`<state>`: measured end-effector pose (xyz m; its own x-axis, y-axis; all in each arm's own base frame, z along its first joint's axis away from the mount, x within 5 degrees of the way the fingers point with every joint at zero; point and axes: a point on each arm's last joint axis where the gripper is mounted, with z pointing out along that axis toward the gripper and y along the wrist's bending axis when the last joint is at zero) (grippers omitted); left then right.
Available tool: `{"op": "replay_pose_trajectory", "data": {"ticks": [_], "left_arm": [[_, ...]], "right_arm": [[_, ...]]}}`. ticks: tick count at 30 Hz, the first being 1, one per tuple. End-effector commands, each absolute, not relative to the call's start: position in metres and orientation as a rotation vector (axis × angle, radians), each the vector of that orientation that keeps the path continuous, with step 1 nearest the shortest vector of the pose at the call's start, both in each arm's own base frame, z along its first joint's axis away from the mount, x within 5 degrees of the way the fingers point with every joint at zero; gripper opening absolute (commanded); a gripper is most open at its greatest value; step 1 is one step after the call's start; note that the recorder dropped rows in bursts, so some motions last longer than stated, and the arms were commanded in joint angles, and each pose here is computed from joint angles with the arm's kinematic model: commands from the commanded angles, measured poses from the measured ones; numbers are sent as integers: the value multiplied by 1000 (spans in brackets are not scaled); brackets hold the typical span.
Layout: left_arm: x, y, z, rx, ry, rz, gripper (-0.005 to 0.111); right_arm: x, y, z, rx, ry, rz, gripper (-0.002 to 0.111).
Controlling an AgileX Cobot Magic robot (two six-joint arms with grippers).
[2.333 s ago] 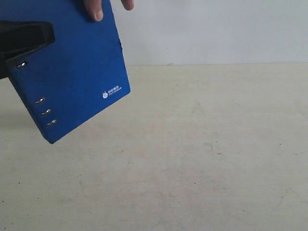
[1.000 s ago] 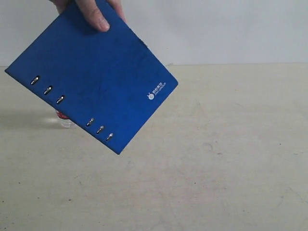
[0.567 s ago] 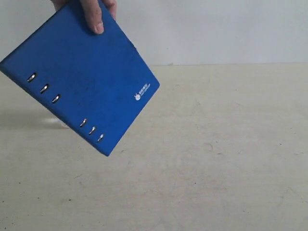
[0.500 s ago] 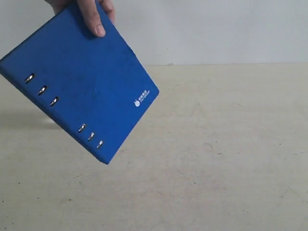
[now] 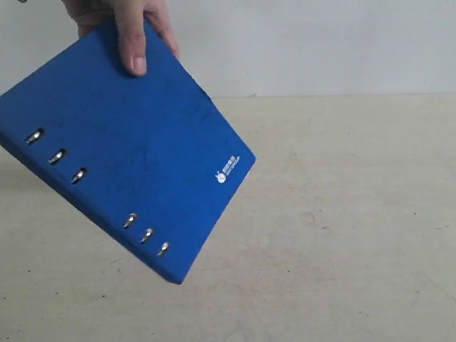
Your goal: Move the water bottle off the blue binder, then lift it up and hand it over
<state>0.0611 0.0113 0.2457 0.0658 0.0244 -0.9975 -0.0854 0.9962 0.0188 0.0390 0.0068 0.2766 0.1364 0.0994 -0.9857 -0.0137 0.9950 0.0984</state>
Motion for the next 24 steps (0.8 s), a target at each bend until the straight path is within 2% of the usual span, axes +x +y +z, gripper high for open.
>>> {"op": "replay_pose_trajectory", "data": {"ticks": [1,6,11,14,24], "left_arm": [[61,10,245,-52,1500,58,4],[60,11,245,-54,1499,60,4],[60,11,245,-53,1499,59,4],[60,11,245,-53,1499,59,4],[60,11,245,-53,1499,59,4]], "right_arm": [[50,-1,227,189,1625,66,0],[53,4,178,93,1880,116,0],[53,4,177,141,1893,143,0],[55,2,185,42,1805,48,0],[55,3,183,-11,1821,43,0]]}}
